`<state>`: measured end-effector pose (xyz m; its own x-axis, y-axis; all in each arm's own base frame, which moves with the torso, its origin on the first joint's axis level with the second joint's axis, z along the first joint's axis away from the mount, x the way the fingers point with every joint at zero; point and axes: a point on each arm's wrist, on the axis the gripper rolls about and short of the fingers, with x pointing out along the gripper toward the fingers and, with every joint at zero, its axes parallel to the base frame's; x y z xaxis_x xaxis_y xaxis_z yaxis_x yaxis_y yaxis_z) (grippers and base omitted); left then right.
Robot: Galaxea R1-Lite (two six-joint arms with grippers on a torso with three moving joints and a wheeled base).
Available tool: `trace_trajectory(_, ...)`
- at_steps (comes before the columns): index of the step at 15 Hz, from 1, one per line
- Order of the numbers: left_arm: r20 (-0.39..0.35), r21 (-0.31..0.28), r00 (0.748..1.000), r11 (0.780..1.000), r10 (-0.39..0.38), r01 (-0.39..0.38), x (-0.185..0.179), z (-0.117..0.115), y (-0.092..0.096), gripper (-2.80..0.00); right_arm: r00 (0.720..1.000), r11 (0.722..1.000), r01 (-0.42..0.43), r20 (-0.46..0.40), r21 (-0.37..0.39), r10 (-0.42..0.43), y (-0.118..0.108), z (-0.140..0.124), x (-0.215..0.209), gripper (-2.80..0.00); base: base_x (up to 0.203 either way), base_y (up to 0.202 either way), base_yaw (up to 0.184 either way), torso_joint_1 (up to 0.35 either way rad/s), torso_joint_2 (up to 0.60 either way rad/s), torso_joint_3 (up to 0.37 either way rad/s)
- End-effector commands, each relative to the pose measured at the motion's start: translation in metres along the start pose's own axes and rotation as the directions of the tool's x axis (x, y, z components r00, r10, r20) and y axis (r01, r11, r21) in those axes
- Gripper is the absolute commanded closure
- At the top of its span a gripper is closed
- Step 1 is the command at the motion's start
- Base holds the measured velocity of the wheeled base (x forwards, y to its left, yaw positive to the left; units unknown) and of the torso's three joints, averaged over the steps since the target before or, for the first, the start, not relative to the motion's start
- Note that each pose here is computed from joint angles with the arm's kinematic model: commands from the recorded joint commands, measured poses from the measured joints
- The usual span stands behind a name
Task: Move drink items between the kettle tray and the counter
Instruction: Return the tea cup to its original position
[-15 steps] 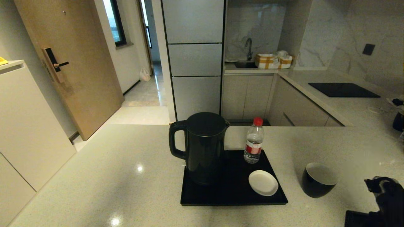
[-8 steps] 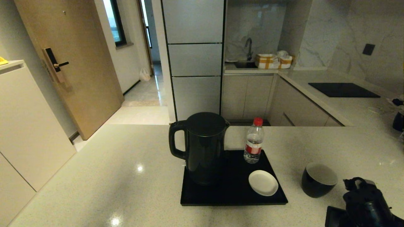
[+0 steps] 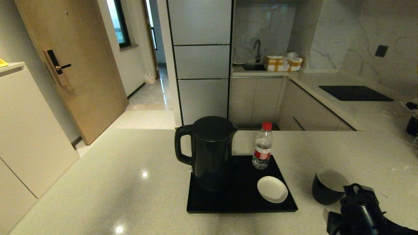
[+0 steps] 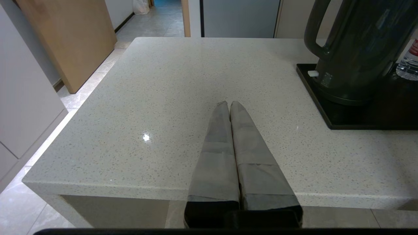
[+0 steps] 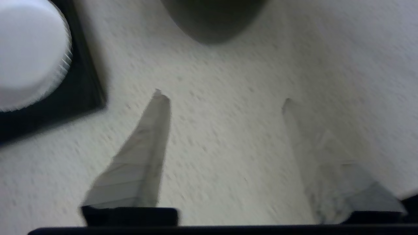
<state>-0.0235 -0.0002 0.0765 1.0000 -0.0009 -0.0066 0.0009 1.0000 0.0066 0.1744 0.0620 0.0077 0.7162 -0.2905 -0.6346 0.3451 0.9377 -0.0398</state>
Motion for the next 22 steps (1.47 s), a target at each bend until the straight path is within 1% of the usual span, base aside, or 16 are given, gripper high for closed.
trace_trajectory(1,0.001,0.000,1.000,1.000,0.001,-0.001,0.000,0.000,0.000,0.00,1.000,1.000,0.009,0.002,-0.008,-0.009,0.005,-0.006,0.014,-2.80,0.000,0.000,0.000,0.000,0.00,0.000)
trace_trajectory(3,0.000,0.000,1.000,1.000,0.001,-0.001,0.000,0.000,0.000,0.00,0.998,1.000,0.005,0.058,0.003,-0.005,0.007,-0.002,0.026,-2.80,0.000,0.000,0.000,0.000,0.00,0.000)
trace_trajectory(4,0.000,0.000,1.000,1.000,-0.001,0.001,0.000,0.000,0.000,0.00,0.995,1.000,0.011,0.094,0.013,-0.012,0.005,0.003,0.032,-2.80,0.000,0.000,0.000,0.000,0.00,0.000)
trace_trajectory(5,0.000,0.001,1.000,1.000,0.001,-0.001,0.000,0.000,0.000,0.00,0.993,1.000,0.028,0.114,0.005,-0.029,0.002,0.006,0.037,-2.80,0.000,0.000,0.000,0.000,0.00,0.000)
trace_trajectory(10,0.000,0.000,1.000,1.000,0.001,-0.001,0.000,0.000,0.000,0.00,0.990,0.997,0.070,0.124,-0.012,-0.068,-0.004,0.011,0.044,-2.80,0.000,0.000,0.000,0.000,0.00,0.000)
trace_trajectory(13,0.000,0.001,1.000,1.000,0.001,-0.001,0.000,0.000,0.000,0.00,0.988,0.997,0.070,0.137,-0.015,-0.067,-0.002,0.014,0.047,-2.80,0.000,0.000,0.000,0.000,0.00,0.000)
trace_trajectory(15,0.000,0.001,1.000,1.000,0.001,-0.001,0.000,0.000,0.000,0.00,0.988,0.997,0.063,0.145,-0.034,-0.057,0.003,0.015,0.054,-2.80,0.000,0.000,0.000,0.000,0.00,0.000)
trace_trajectory(17,0.000,0.001,1.000,1.000,0.001,-0.001,0.000,0.000,0.000,0.00,0.986,0.998,0.055,0.160,-0.032,-0.049,0.007,0.018,0.059,-2.80,0.000,0.000,0.000,0.000,0.00,0.000)
trace_trajectory(19,0.000,0.000,1.000,1.000,0.001,-0.001,0.000,0.000,0.000,0.00,0.986,0.997,0.054,0.158,-0.048,-0.045,0.010,0.017,0.063,-2.80,0.000,0.000,0.000,0.000,0.00,0.000)
trace_trajectory(22,0.000,0.000,1.000,1.000,0.001,-0.001,0.000,0.000,0.000,0.00,0.983,0.998,0.046,0.179,-0.041,-0.038,0.017,0.021,0.072,-2.80,0.000,0.000,0.000,0.000,0.00,0.000)
